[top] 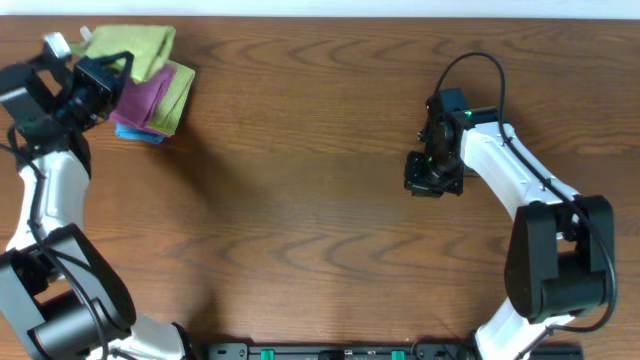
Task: Fold the cloth
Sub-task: 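Carry the green square with the left gripper to the cloth stack, then lower the green square onto the stack and open the left gripper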
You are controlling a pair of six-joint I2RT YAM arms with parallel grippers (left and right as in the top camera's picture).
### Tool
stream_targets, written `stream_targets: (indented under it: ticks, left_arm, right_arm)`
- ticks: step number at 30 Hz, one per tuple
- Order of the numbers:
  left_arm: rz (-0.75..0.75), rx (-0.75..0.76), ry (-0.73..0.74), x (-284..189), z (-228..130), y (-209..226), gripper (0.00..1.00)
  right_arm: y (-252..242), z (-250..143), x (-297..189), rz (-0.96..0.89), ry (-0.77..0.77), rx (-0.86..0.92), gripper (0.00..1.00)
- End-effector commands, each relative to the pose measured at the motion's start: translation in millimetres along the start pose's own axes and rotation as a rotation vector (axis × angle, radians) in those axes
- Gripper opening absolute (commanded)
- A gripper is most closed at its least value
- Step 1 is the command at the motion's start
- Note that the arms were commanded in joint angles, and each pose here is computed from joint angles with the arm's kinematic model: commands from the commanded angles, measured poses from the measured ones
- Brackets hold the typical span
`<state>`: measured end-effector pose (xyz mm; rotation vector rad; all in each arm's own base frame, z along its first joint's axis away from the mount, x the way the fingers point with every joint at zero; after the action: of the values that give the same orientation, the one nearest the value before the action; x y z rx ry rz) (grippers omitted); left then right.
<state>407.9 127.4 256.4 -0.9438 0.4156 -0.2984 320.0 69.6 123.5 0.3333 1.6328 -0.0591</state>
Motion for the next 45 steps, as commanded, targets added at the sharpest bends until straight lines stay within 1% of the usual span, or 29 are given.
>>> stream_targets:
  ticks: [1, 9, 14, 16, 21, 23, 28, 31, 40, 41, 42, 43, 45]
  left_arm:
    - [0.004, 0.109, -0.004, 7.3, 12.2, 2.6, 0.06]
    - [0.093, 0.09, 0.017, 24.9, 4.0, 47.4, 0.06]
    - [0.116, 0.067, 0.032, 29.0, -0.8, 65.0, 0.06]
    - [0.123, 0.062, 0.03, 29.1, -0.9, 69.1, 0.06]
    - [0.022, 0.107, 0.037, 29.3, 4.4, 57.4, 0.06]
    - [0.019, 0.113, 0.03, 29.5, 7.0, 55.5, 0.06]
    - [0.071, 0.114, 0.014, 29.4, 6.9, 61.3, 0.06]
    - [0.152, 0.113, 0.017, 29.3, 2.7, 71.2, 0.06]
    - [0.182, 0.059, 0.071, 34.4, -10.6, 91.3, 0.06]
    - [0.192, 0.047, 0.079, 34.2, -12.6, 93.2, 0.07]
    - [0.2, 0.034, 0.089, 33.8, -14.6, 94.5, 0.17]
    - [0.207, 0.022, 0.096, 33.1, -16.0, 95.8, 0.27]
    - [0.214, 0.009, 0.103, 31.8, -17.3, 97.4, 0.56]
  right_arm:
    - [3.8, -0.9, -3.9, -0.002, -0.002, -0.03, 0.02]
    - [1.7, -6.2, -3.9, -0.017, 0.032, -0.024, 0.02]
    - [1.5, -6.6, -3.9, -0.018, 0.034, -0.023, 0.02]
    - [1.5, -6.6, -3.9, -0.018, 0.035, -0.023, 0.02]
    - [1.6, -6.5, -3.9, -0.018, 0.033, -0.023, 0.02]
    - [1.8, -5.9, -3.9, -0.016, 0.03, -0.024, 0.02]
    - [2.3, -5.0, -3.9, -0.013, 0.024, -0.025, 0.02]
    - [2.6, -4.2, -3.8, -0.011, 0.019, -0.022, 0.02]
    - [11.9, -8.5, -1.9, -0.013, 0.021, -0.042, 0.02]
    - [13.6, -8.9, -1.6, -0.012, 0.019, -0.045, 0.02]
    - [14.9, -9.3, -1.3, -0.012, 0.018, -0.05, 0.02]
    - [15.9, -9.5, -1.1, -0.011, 0.016, -0.053, 0.02]
    - [17.8, -10.1, -0.7, -0.011, 0.015, -0.059, 0.02]
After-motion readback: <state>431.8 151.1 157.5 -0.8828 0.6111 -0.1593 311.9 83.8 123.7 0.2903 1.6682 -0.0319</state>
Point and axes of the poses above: each gripper's point midway between its finger pads, its own x axis out along the fingers, its own y axis along the line the jaws close on, z = x × y, the point moved 9 cm from there along -x, back along the fingers, and after that the axes turned 4 degrees about x, right-handed, at the moved point
